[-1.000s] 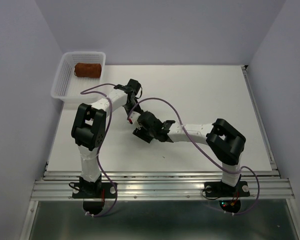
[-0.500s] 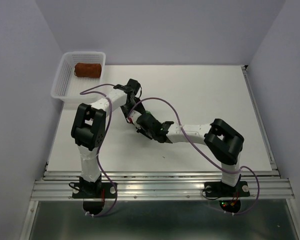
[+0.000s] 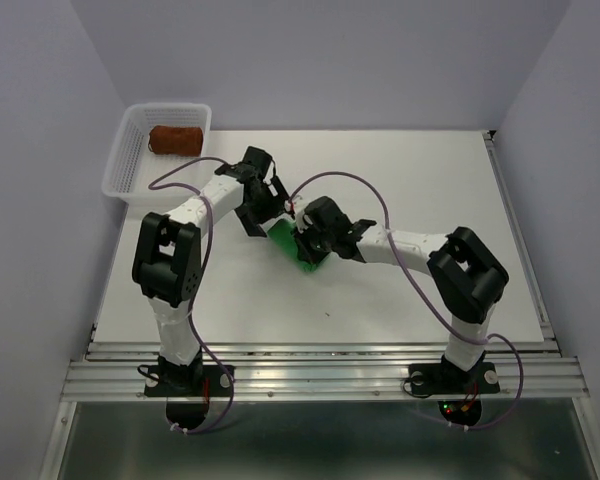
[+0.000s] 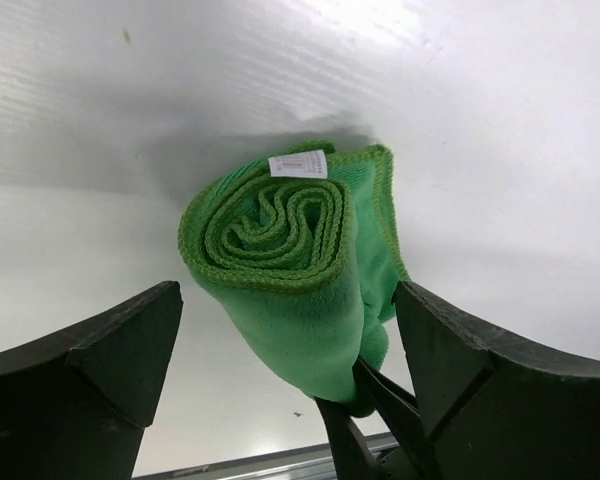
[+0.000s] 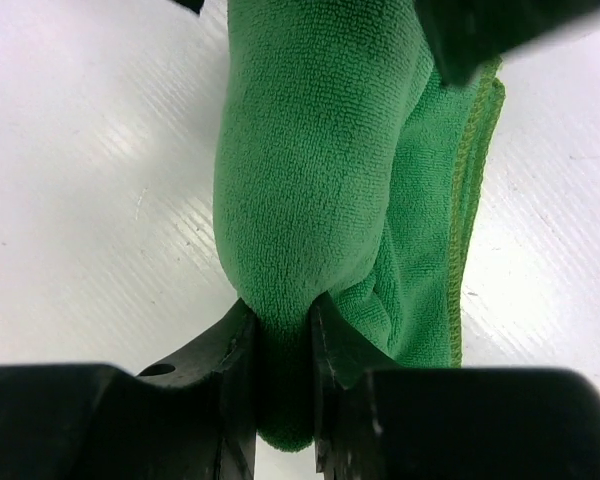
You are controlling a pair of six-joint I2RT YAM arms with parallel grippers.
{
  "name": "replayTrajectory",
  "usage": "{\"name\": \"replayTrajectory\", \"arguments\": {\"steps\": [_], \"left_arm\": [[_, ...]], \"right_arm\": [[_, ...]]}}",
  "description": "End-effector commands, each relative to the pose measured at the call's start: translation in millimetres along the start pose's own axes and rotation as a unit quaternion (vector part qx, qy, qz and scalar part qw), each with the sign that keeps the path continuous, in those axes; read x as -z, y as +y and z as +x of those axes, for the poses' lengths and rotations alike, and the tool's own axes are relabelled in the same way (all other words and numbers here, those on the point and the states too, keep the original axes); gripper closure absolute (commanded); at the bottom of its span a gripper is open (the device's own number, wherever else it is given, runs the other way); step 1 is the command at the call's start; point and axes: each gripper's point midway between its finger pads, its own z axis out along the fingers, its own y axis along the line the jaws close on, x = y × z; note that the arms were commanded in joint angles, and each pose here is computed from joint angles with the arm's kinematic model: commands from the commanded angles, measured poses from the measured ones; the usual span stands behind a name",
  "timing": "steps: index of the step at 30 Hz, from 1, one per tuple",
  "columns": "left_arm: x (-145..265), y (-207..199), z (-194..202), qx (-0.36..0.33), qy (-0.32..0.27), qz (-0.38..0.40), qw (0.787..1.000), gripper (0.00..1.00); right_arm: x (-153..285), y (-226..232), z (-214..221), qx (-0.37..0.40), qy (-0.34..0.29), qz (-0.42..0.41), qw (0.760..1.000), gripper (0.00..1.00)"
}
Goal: Roll the towels
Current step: Roll the towel
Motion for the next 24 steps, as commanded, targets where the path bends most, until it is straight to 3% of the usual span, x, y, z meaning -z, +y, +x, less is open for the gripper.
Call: {"name": "replayTrajectory", "arguments": {"steps": [1, 7, 15, 24], "left_arm": [[26.8, -16.3, -20.8, 0.005, -0.04, 0.051, 0.998, 0.01], [35.7, -17.4, -35.1, 0.006, -0.068, 0.06, 0.996, 0.01], [48.0, -24.2, -38.1, -0.016, -0.089, 0.093, 0.992, 0.01], [36.6, -34.6, 1.5, -0.05, -0.043, 0.18, 0.982, 0.01]], "right_arm": [[12.4, 14.4, 2.8, -0.061, 0.009, -0.081, 0.995, 0.97], [15.7, -5.9, -3.8, -0.113, 0.004, -0.115, 0.987, 0.96], [14.4, -30.7, -10.0, -0.216, 0.011, -0.194, 0.957, 0.96], [16.4, -51.8, 0.4, -0.309, 0.031, -0.263, 0.913, 0.96]]}}
